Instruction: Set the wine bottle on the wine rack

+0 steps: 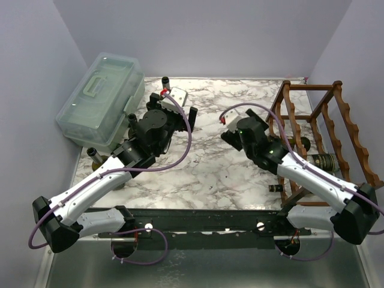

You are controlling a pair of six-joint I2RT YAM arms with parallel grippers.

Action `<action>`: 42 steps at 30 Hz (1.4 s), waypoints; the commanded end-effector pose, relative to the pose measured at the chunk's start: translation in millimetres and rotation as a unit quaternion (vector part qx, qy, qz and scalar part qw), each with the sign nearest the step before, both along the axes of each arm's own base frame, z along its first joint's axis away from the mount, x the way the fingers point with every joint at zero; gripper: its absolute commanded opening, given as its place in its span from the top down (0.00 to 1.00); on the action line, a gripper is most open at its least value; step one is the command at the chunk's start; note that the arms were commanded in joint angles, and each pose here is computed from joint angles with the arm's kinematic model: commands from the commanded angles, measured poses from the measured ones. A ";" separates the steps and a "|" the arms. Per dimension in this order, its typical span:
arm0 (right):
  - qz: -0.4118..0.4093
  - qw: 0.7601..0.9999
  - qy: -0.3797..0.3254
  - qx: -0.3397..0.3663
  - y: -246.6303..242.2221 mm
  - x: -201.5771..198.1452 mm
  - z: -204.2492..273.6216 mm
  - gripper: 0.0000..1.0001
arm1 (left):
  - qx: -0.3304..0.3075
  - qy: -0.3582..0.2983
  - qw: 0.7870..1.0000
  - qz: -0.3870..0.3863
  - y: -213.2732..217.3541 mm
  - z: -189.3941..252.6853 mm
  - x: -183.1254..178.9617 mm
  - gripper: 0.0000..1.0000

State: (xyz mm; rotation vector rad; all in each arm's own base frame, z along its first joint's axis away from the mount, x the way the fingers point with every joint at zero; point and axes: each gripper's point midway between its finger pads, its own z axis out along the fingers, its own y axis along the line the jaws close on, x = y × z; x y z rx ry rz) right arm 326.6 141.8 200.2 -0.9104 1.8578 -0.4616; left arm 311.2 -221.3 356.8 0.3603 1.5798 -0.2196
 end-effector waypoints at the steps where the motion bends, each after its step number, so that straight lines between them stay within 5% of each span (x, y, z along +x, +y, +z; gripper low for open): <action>1: -0.137 0.969 -0.098 0.183 -13.9 5.7 69.9 0.00 | -0.009 0.012 1.000 -0.009 -7.1 4.5 3.4 0.04; 7: -0.165 0.929 0.040 0.328 31.0 -8.4 44.2 0.00 | -0.021 0.016 1.000 -0.013 -7.7 7.7 3.1 0.04; 12: -0.231 0.918 0.099 0.307 24.8 -20.7 4.6 0.00 | -0.035 0.020 0.999 -0.014 -7.6 8.4 1.1 0.05; 18: -0.321 0.898 0.076 0.291 4.3 -20.1 -17.7 0.00 | -0.041 0.015 0.999 -0.018 -5.8 12.6 -2.2 0.05; 24: -0.431 0.823 0.048 0.367 0.9 -20.1 -34.2 0.00 | -0.032 0.011 0.999 -0.009 -2.1 11.3 -0.9 0.05; 28: -0.551 0.766 -0.024 0.329 -33.5 -27.3 -44.3 0.00 | -0.030 0.014 0.999 -0.011 -3.3 8.0 -0.3 0.05; 33: -0.591 0.750 -0.061 0.291 -42.3 -22.3 -55.2 0.05 | -0.028 0.015 0.999 -0.015 -5.8 6.4 0.1 0.05; 42: -0.571 0.761 -0.046 0.305 -31.2 -1.0 -82.7 0.16 | -0.013 0.012 1.000 -0.013 -4.6 4.4 1.4 0.05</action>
